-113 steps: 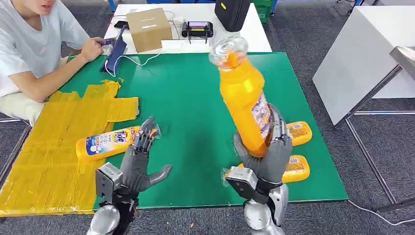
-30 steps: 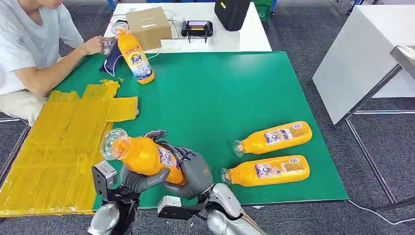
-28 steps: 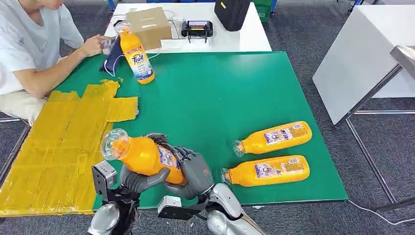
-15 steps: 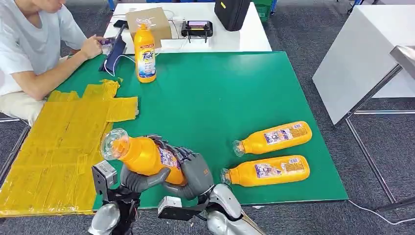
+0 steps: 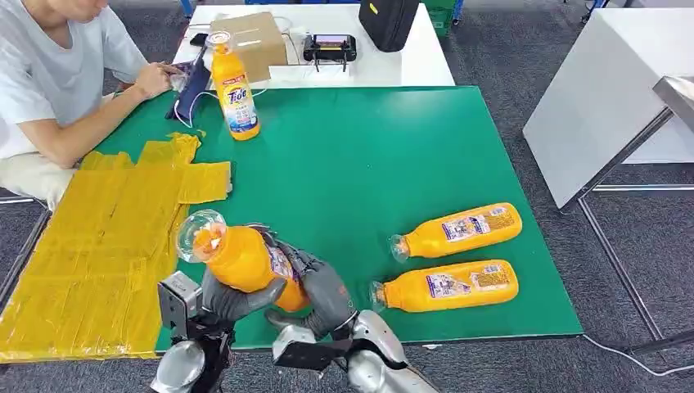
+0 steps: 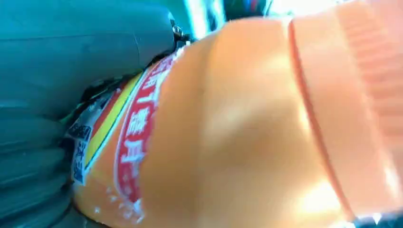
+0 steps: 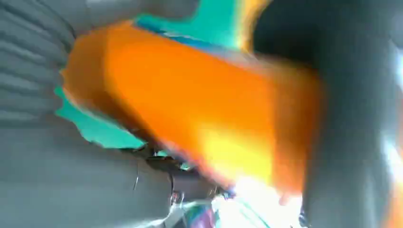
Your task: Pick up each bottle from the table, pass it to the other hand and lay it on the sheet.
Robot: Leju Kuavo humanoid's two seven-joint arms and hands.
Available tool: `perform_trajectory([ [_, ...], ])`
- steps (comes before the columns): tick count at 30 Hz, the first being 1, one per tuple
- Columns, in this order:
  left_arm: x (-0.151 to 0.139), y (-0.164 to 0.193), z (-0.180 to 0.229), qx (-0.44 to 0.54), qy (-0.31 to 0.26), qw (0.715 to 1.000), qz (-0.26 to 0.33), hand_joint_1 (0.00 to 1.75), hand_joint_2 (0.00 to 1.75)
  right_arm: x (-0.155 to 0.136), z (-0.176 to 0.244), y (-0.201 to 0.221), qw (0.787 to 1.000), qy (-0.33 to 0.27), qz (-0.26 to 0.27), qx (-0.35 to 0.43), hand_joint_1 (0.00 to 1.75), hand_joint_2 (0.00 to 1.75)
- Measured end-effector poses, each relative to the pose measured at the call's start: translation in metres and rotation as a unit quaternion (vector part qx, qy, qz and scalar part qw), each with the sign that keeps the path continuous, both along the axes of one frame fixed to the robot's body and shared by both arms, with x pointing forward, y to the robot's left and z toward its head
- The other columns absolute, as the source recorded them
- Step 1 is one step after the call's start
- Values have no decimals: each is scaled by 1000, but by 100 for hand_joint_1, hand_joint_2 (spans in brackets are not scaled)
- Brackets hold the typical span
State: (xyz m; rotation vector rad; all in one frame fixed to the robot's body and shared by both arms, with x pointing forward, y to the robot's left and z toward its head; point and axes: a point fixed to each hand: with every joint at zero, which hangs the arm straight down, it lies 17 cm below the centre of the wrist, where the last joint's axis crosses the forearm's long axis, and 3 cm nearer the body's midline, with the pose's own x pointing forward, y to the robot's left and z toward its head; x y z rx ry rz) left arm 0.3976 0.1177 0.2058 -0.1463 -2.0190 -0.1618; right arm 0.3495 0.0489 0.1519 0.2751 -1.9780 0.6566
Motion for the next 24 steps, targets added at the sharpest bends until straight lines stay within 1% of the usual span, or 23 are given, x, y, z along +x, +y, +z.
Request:
perform_trajectory([
  [1, 8, 14, 6, 26, -18, 999, 43, 175, 175, 4, 12, -14, 996, 47, -2, 70, 0, 175],
  [2, 16, 31, 13, 51, -34, 995, 77, 175, 175, 12, 32, -32, 984, 88, -8, 153, 0, 175],
  [3, 24, 45, 18, 78, -47, 991, 100, 175, 175, 18, 51, -54, 968, 109, -15, 224, 0, 175],
  [4, 30, 56, 22, 96, -56, 988, 112, 175, 175, 22, 64, -72, 957, 113, -23, 266, 0, 175],
  [5, 35, 66, 27, 104, -62, 985, 123, 175, 175, 23, 76, -89, 954, 100, -31, 282, 0, 175],
  [8, 42, 79, 35, 130, -78, 977, 149, 175, 175, 13, 97, -106, 967, 33, -47, 250, 0, 175],
  [9, 43, 82, 36, 143, -81, 973, 159, 175, 175, 11, 103, -113, 966, 18, -53, 251, 0, 175],
  [13, 53, 105, 36, 186, -82, 958, 202, 175, 175, 2, 118, -145, 962, -19, -78, 260, 0, 175],
  [16, 59, 119, 40, 235, -96, 937, 241, 175, 175, -3, 130, -165, 959, -38, -90, 266, 0, 175],
  [19, 68, 128, 44, 332, -121, 886, 300, 175, 175, -5, 140, -180, 959, -68, -114, 251, 0, 175],
  [21, 81, 131, 40, 445, -137, 816, 343, 175, 175, -5, 145, -187, 960, -99, -142, 219, 0, 175],
  [22, 90, 134, 33, 497, -135, 780, 355, 175, 175, -4, 147, -189, 961, -115, -154, 201, 0, 175],
  [24, 111, 141, 11, 572, -118, 728, 359, 175, 175, -2, 152, -190, 960, -150, -177, 157, 0, 175],
])
